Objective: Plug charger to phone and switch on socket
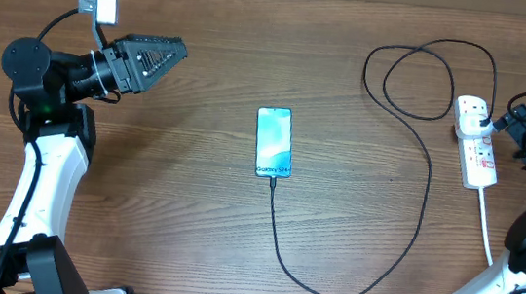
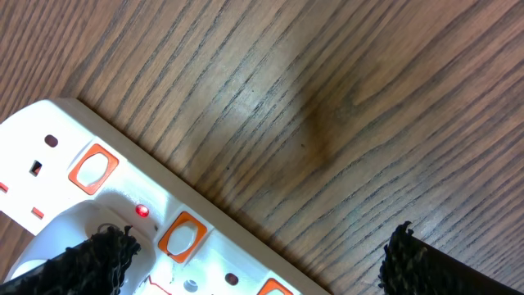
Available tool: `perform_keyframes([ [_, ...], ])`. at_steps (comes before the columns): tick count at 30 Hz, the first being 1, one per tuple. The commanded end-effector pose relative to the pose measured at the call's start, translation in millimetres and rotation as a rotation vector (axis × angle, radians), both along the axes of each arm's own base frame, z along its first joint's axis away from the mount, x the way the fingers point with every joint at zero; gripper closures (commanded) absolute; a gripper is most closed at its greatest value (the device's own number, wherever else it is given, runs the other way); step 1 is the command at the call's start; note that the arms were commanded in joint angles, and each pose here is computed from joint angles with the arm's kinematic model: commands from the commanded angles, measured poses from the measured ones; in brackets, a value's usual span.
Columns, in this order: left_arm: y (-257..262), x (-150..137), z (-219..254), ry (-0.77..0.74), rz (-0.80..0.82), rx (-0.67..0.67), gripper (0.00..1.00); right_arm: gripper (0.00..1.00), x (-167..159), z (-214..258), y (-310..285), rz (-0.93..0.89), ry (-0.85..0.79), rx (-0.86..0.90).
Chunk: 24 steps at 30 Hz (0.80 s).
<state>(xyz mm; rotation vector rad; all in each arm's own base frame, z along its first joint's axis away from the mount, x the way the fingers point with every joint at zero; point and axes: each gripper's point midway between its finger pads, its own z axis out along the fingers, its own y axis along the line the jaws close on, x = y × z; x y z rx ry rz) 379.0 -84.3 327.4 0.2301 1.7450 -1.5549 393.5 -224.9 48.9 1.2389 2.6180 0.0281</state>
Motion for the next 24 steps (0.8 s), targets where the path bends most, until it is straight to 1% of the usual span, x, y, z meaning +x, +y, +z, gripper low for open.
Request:
perform_keyframes([
  [1,-1.4,-7.8,13.2,-0.183,-0.010,0.079,0.00,0.00,11.2,5.4,7.8,0.027,-0.031,0.017],
  [4,-5.5,-9.9,15.2,-0.338,0.003,0.153,0.00,0.00,11.2,5.4,7.8,0.027,-0.031,0.017],
  [5,-7.4,-7.9,13.0,-0.366,0.018,0.173,0.00,0.00,11.2,5.4,7.8,0.027,-0.031,0.017],
  [6,-8.5,-1.7,7.1,-0.356,0.054,0.190,0.00,0.00,11.2,5.4,7.8,0.027,-0.031,0.017],
  [7,-7.3,9.2,-4.2,-0.278,0.117,0.195,0.00,0.00,11.2,5.4,7.8,0.027,-0.031,0.017],
  [8,-4.6,19.9,-18.3,-0.163,0.186,0.193,0.00,0.00,11.1,5.4,7.9,0.027,-0.031,0.018],
  [9,-1.1,30.1,-36.0,-0.040,0.265,0.202,0.00,0.00,11.2,5.4,7.8,0.027,-0.031,0.017],
  [10,6.0,41.1,-66.1,0.121,0.387,0.246,0.00,0.00,11.1,5.4,7.9,0.027,-0.031,0.018],
  [12,18.0,46.1,-111.3,0.319,0.564,0.358,0.00,0.00,11.2,5.4,7.8,0.027,-0.031,0.017],
  [13,22.7,43.6,-131.1,0.388,0.639,0.432,0.00,0.00,11.2,5.4,7.8,0.027,-0.031,0.017],
  [14,24.9,40.6,-143.6,0.423,0.685,0.488,0.00,0.00,11.2,5.4,7.8,0.027,-0.031,0.017],
  [16,21.1,35.5,-160.0,0.421,0.721,0.577,0.00,0.00,11.1,5.4,7.9,0.027,-0.031,0.018],
  [18,14.5,31.4,-170.8,0.393,0.719,0.619,0.00,0.00,11.1,5.4,7.9,0.027,-0.031,0.018],
  [21,11.1,23.3,-185.0,0.374,0.732,0.635,0.00,0.00,11.2,5.4,7.8,0.027,-0.031,0.017],
  [24,12.8,12.1,-196.9,0.349,0.748,0.612,0.00,0.00,11.2,5.4,7.8,0.027,-0.031,0.017],
])
